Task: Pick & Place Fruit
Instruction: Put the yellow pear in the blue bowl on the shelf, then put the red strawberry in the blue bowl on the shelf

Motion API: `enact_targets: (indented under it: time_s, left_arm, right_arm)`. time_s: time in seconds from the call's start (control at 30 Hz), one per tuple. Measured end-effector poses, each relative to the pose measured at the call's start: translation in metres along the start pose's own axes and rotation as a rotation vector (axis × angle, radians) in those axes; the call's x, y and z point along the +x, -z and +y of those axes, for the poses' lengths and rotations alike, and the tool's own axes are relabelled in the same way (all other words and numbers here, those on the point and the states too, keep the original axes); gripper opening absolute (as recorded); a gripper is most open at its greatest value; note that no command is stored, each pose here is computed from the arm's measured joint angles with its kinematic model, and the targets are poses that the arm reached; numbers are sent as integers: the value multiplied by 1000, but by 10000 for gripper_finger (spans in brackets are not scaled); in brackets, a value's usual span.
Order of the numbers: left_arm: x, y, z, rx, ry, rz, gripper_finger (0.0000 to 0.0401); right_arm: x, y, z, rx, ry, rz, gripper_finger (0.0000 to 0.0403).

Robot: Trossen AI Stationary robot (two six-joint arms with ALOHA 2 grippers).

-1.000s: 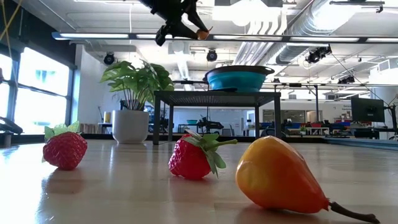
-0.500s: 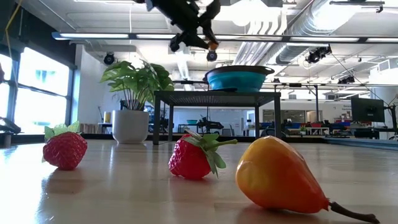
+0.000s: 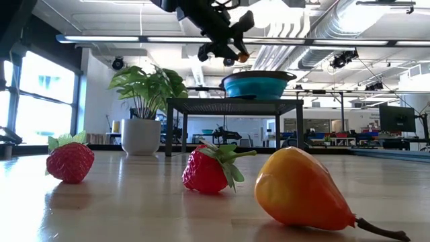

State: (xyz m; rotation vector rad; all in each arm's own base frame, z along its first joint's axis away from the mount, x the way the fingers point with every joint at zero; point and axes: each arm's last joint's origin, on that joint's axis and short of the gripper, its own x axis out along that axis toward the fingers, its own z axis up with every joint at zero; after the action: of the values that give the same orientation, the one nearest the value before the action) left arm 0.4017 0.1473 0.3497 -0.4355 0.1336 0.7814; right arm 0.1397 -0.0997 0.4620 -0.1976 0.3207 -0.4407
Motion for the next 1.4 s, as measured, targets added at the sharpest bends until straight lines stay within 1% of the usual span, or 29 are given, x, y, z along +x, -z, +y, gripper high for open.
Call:
enact_targets:
  time_s: [0.2, 0.27, 0.47, 0.7, 0.83, 0.97, 1.13, 1.27, 1.4]
  left_arm:
    - [0, 13, -6, -8, -7, 54, 117]
    - [0, 14, -6, 0, -35, 59, 117]
    - [0, 15, -4, 5, -43, 72, 118]
    - [0, 15, -4, -9, -42, 73, 130]
    - [0, 15, -4, -11, -41, 73, 145]
    - [0, 15, -3, -16, -44, 71, 176]
    - [7, 13, 5, -48, -72, 56, 210]
    - [13, 13, 13, -89, -62, 84, 215]
    - [13, 13, 12, -120, -50, 81, 216]
  right_arm:
    - [-1, 1, -4, 5, 20, 6, 2]
    - [-1, 1, -4, 6, 23, 7, 2]
    - [-1, 2, -5, 7, 26, 8, 2]
    - [-1, 2, -5, 8, 26, 8, 2]
    - [-1, 1, -5, 8, 26, 7, 2]
    - [-1, 2, -5, 8, 26, 8, 2]
    - [-1, 2, -5, 7, 26, 8, 2]
    - [-1, 2, -5, 4, 26, 8, 2]
    - [-1, 2, -5, 0, 26, 8, 2]
